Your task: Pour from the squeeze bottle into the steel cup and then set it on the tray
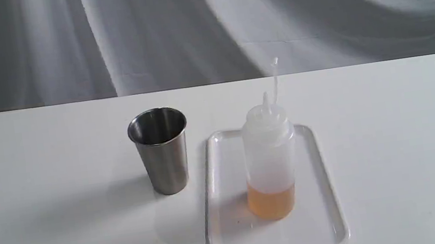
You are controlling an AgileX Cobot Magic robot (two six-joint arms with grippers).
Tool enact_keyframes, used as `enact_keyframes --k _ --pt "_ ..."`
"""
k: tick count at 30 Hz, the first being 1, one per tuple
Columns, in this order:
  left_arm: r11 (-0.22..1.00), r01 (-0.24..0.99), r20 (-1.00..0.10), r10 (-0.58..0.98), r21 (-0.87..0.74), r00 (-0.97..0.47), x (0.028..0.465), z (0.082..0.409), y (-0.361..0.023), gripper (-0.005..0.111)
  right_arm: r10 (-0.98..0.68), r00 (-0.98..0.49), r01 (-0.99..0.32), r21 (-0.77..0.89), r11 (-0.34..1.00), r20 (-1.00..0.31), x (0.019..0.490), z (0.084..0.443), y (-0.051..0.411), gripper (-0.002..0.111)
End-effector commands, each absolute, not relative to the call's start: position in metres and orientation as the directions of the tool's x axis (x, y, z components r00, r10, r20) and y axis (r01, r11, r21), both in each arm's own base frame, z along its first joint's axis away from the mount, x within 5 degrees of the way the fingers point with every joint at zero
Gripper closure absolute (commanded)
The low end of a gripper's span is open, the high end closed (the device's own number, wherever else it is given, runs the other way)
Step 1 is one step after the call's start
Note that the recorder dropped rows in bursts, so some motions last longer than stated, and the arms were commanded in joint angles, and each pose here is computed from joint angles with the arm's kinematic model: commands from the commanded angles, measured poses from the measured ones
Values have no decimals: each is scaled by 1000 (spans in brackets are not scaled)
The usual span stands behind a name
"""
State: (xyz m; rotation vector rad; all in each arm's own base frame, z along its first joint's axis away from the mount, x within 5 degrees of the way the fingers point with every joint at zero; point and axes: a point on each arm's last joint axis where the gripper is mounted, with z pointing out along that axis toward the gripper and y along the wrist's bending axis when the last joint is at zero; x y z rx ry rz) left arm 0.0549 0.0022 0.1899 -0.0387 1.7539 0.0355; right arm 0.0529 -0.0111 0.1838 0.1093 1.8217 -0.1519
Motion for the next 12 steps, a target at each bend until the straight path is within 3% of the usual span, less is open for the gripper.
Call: enact_keyframes --k 1,12 --pt "999 -45 -984 -10 -2 -177 55 189 2 98 -17 -252 161 -60 985 -967 52 183 -12 108" --pt "999 -44 -984 -6 1 -177 55 189 2 98 -17 -252 161 -60 985 -967 52 183 -12 108"
